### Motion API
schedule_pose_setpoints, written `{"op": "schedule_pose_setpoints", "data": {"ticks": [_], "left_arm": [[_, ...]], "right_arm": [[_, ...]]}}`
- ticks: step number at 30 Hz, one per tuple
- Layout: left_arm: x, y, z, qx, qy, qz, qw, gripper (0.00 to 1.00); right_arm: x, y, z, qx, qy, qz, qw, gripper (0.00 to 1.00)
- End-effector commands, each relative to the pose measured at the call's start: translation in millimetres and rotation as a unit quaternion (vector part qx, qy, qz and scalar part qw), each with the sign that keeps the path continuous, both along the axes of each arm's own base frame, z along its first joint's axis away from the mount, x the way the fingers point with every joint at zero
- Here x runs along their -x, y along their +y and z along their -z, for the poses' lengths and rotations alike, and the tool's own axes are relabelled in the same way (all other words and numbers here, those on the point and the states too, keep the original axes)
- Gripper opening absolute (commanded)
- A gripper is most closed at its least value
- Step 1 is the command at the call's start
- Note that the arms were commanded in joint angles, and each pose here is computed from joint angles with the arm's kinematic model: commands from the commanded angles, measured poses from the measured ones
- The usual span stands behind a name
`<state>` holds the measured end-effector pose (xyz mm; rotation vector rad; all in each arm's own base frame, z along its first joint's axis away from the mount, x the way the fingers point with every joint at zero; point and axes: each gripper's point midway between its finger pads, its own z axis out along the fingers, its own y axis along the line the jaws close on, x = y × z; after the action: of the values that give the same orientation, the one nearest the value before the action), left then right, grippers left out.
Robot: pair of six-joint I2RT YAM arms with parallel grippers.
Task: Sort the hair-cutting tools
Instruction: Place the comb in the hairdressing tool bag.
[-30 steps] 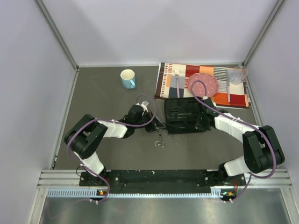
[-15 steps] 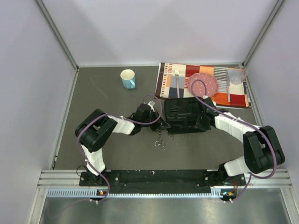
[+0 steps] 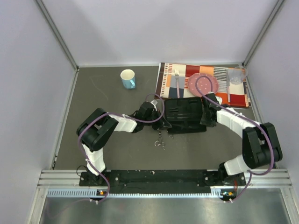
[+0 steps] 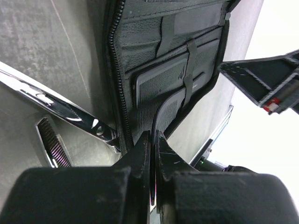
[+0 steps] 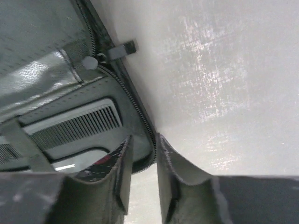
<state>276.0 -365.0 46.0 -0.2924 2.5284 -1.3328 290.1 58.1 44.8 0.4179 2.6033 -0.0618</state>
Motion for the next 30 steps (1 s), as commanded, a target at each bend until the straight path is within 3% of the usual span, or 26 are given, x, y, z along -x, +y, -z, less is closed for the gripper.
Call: {"op": "schedule_pose_setpoints", "data": {"ticks": [1, 2, 5, 26, 28, 30], "left_arm": [[2, 1, 16, -0.036, 0.006, 0.004, 0.999, 0.0], [2, 0, 16, -0.035, 0.005, 0.005, 0.999, 0.0], [1, -3, 15, -0.032, 0.008, 0.007, 0.999, 0.0], [12, -31, 34, -0.03, 0.056, -0.001, 0.998, 0.0], [12, -31, 35, -0.034, 0.055, 0.003, 0.998, 0.05], [14, -31, 37, -0.04, 0.058, 0.01, 0.997, 0.18]], "right_arm": [[-7, -1, 10, -0.002, 0.018, 0.004, 1.0, 0.21], [-6, 0, 15, -0.004, 0.026, 0.002, 1.0, 0.12], [-5, 2, 23, -0.009, 0.034, 0.008, 0.999, 0.0], [-3, 9, 26, -0.034, 0.029, 0.011, 0.999, 0.0], [-2, 8, 26, -0.031, 0.029, 0.011, 0.999, 0.0], [-2, 8, 26, -0.032, 0.028, 0.011, 0.999, 0.0]]}}
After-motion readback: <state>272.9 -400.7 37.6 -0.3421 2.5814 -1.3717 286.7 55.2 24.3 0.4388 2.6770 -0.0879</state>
